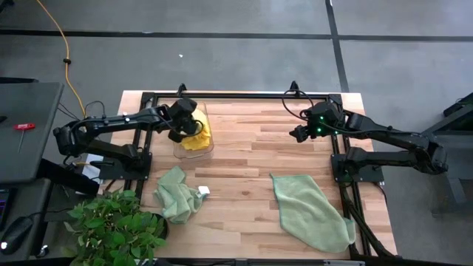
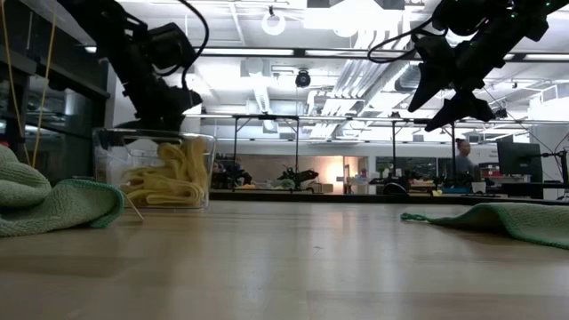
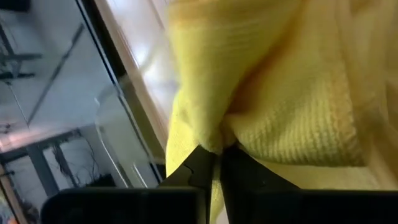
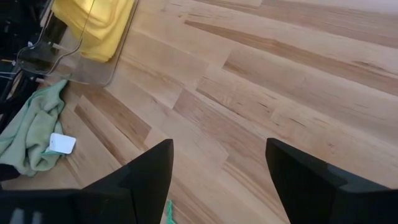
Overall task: Fold microfiber towels
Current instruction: Put the folded yellow towel into the transparent bin, then fold the right green towel
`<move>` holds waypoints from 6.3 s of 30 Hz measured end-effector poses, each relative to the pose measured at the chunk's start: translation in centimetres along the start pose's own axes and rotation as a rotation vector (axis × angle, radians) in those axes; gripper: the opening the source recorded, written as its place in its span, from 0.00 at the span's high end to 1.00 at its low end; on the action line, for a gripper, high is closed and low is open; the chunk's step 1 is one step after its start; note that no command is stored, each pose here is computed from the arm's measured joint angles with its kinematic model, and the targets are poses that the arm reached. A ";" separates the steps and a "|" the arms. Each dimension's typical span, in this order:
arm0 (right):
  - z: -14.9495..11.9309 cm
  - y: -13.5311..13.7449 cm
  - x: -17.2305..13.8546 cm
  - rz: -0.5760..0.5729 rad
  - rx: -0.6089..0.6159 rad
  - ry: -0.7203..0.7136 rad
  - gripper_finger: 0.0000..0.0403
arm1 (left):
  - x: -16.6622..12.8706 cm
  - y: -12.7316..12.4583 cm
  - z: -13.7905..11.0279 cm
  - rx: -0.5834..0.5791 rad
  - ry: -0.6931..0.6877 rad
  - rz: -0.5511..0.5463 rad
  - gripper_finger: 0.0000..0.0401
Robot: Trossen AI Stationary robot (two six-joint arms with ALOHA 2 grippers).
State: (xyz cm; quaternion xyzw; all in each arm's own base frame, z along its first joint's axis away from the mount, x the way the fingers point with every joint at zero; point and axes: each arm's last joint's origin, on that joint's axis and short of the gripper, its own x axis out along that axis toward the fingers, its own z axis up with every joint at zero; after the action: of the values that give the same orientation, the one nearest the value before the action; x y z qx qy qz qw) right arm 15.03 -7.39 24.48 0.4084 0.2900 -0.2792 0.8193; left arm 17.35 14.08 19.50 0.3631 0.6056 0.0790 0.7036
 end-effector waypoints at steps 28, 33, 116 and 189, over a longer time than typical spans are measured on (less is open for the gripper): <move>0.1 0.1 0.0 0.006 -0.009 -0.015 0.39 | -6.0 1.6 2.6 -0.159 0.041 -0.179 0.51; 0.1 0.1 0.0 0.007 -0.013 -0.015 0.39 | -7.2 3.7 2.7 -0.426 -0.070 -0.186 0.55; -12.5 5.3 5.1 -0.242 -0.120 0.644 0.95 | 1.4 -3.5 29.2 -0.804 -0.903 -0.901 1.00; 1.8 2.9 3.8 0.071 -0.137 -0.183 1.00 | 10.9 10.6 21.5 -1.457 -0.031 -0.518 0.55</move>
State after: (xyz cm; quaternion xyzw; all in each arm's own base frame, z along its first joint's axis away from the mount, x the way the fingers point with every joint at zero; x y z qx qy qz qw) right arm 20.04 -8.26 24.16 0.3342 0.2178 -0.2654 0.8778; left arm 43.14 18.83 17.27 -0.3438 0.4563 0.2855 0.7695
